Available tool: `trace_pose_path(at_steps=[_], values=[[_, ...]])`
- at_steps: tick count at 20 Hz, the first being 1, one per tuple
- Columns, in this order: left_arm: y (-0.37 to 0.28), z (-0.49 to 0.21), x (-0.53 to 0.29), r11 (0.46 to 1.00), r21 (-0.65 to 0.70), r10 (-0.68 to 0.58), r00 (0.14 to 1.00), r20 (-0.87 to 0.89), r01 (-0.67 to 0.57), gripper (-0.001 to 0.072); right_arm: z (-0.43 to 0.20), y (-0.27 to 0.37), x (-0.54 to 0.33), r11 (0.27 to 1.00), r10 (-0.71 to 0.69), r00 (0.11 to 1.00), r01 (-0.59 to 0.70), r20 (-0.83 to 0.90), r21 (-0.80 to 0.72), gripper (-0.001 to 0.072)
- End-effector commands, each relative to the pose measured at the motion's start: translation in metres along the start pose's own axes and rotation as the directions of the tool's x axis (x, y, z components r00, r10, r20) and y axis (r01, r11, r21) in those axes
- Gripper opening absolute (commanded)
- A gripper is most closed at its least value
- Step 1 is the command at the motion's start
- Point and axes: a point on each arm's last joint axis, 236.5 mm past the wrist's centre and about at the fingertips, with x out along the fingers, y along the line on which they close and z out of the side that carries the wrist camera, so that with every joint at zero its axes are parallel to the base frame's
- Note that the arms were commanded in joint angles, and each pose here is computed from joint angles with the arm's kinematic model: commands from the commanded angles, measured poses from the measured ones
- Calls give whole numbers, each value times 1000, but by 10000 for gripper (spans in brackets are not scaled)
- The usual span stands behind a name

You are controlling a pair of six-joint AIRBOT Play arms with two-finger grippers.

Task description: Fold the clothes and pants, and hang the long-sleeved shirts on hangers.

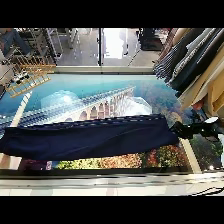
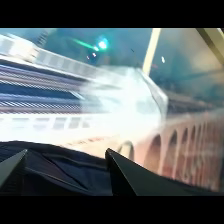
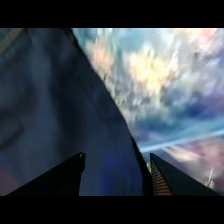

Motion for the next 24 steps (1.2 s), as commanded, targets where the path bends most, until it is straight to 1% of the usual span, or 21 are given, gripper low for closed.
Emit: trace_pose_path(at_steps=[1,3,4,5,6,7,8,9,10,11,12,14,16,18,20,22,23,24], values=[[-48,-32,11,989,90,-101,984,-144,115,522,-30,7,16,996,88,986,-88,-143,5,460],[-80,-55,22,960,190,-156,957,-245,205,473,-37,24,26,987,156,971,-159,-181,-3,441],[-98,-67,29,940,232,-179,939,-292,251,472,-37,33,32,983,176,967,-181,-183,-14,387],[-116,-78,37,918,266,-198,921,-335,294,469,-31,39,38,984,169,973,-176,-159,-26,236],[-135,-90,44,895,293,-214,901,-377,335,405,-21,41,42,987,153,981,-159,-120,-40,28],[-154,-104,50,869,317,-229,878,-421,379,297,-12,43,41,989,138,987,-142,-88,-39,9],[-176,-121,56,841,334,-242,847,-473,427,199,-6,46,35,990,134,989,-136,-66,-35,9],[-198,-141,63,811,342,-253,812,-526,474,121,-1,44,24,993,106,993,-108,-46,-41,8],[-218,-164,67,781,343,-259,770,-583,522,56,1,37,11,998,45,999,-47,-29,-51,7],[-240,-192,71,747,338,-261,719,-644,573,14,2,25,-7,996,-48,999,47,-9,-71,7],[-258,-220,74,716,329,-255,669,-698,616,13,2,10,-27,984,-153,988,154,18,-94,6],[-284,-283,83,671,321,-201,581,-788,668,13,5,-20,-77,916,-371,924,381,94,-128,6],[-292,-342,98,675,326,-104,522,-847,662,13,11,-41,-129,826,-533,825,556,190,-98,6],[-284,-390,116,695,365,30,482,-875,619,13,14,-47,-165,767,-606,753,639,257,-64,6],[-271,-426,126,716,386,131,431,-893,582,13,14,-26,-181,756,-590,741,646,320,-104,6],[-269,-444,127,718,378,155,395,-906,585,13,11,22,-177,729,-507,775,619,376,-292,6],[-271,-444,127,716,379,155,395,-905,586,13,4,57,-167,719,-443,809,578,387,-386,6],[-272,-441,126,728,378,152,403,-903,572,12,-10,95,-151,727,-371,852,514,369,-456,6]])
